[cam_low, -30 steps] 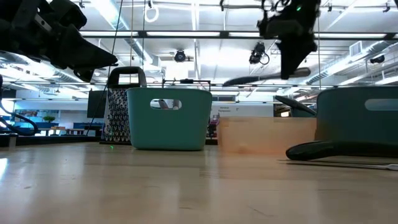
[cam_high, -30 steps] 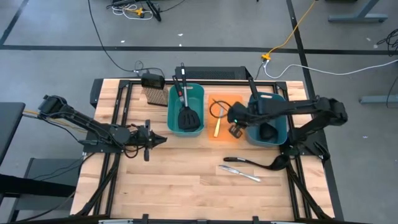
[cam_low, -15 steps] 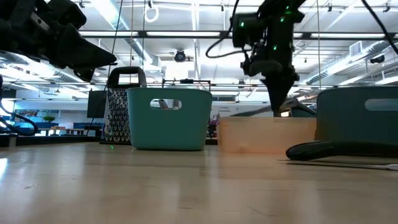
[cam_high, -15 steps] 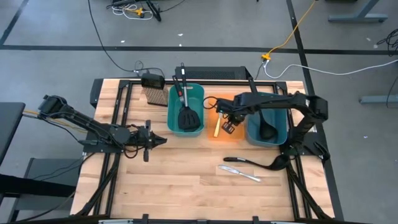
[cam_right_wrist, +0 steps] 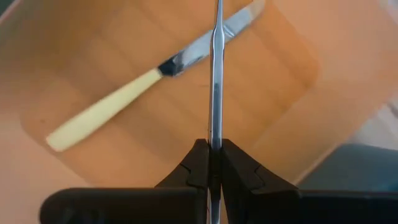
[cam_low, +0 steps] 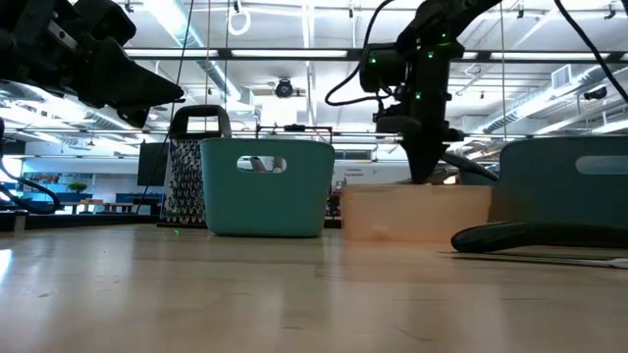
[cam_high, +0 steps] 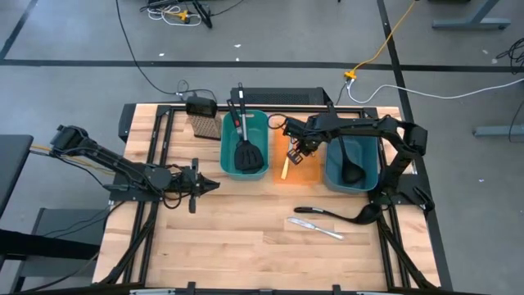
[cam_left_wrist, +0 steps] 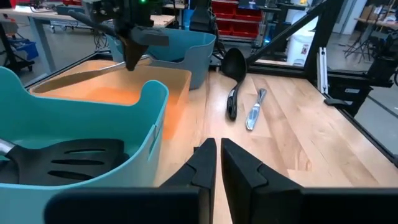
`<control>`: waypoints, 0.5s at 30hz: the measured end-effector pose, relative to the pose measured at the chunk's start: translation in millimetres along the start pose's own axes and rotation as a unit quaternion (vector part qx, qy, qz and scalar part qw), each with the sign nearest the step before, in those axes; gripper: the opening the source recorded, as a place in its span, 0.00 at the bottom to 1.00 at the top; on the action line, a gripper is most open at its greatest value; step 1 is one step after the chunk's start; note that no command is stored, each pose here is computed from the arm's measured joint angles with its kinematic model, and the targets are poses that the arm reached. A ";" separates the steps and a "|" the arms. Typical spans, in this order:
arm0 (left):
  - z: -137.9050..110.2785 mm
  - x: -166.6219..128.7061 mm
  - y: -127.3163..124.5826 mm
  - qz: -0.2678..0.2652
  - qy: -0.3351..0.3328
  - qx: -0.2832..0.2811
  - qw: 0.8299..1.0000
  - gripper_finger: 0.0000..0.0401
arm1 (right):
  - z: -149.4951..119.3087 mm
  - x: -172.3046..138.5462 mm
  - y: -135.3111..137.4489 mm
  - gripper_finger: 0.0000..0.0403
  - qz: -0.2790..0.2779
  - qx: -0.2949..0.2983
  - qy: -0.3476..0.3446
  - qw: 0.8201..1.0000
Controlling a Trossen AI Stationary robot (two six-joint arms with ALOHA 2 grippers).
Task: Pick & Place Kitchen Items
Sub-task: Put the bottom silver table knife into the orange bin
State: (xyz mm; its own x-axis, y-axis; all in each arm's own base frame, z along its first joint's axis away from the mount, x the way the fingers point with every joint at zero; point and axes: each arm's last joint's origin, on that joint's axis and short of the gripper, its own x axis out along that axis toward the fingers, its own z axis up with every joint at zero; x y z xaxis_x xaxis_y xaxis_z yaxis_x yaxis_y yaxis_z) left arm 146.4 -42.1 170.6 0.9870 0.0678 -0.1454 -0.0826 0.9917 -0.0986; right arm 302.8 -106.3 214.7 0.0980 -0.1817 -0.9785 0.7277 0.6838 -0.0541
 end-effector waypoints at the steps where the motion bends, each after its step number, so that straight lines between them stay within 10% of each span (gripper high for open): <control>1: 0.0 0.0 0.0 0.000 0.000 0.000 1.000 0.07 | 0.9 1.5 0.6 0.06 0.002 0.001 -0.001 1.000; 15: 0.0 0.0 -0.7 -0.013 0.002 -0.002 1.000 0.07 | 2.4 37.9 23.6 0.06 -0.017 0.004 0.013 1.000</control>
State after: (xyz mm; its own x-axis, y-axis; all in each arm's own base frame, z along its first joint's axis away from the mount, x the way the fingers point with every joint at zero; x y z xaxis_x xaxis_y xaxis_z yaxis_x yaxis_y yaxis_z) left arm 146.5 -42.8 170.7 0.9883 0.0422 -0.1464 -0.0582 0.9926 -0.1064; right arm 325.4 -98.7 176.8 0.0557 -0.1868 -0.9808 0.7358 0.6717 -0.0862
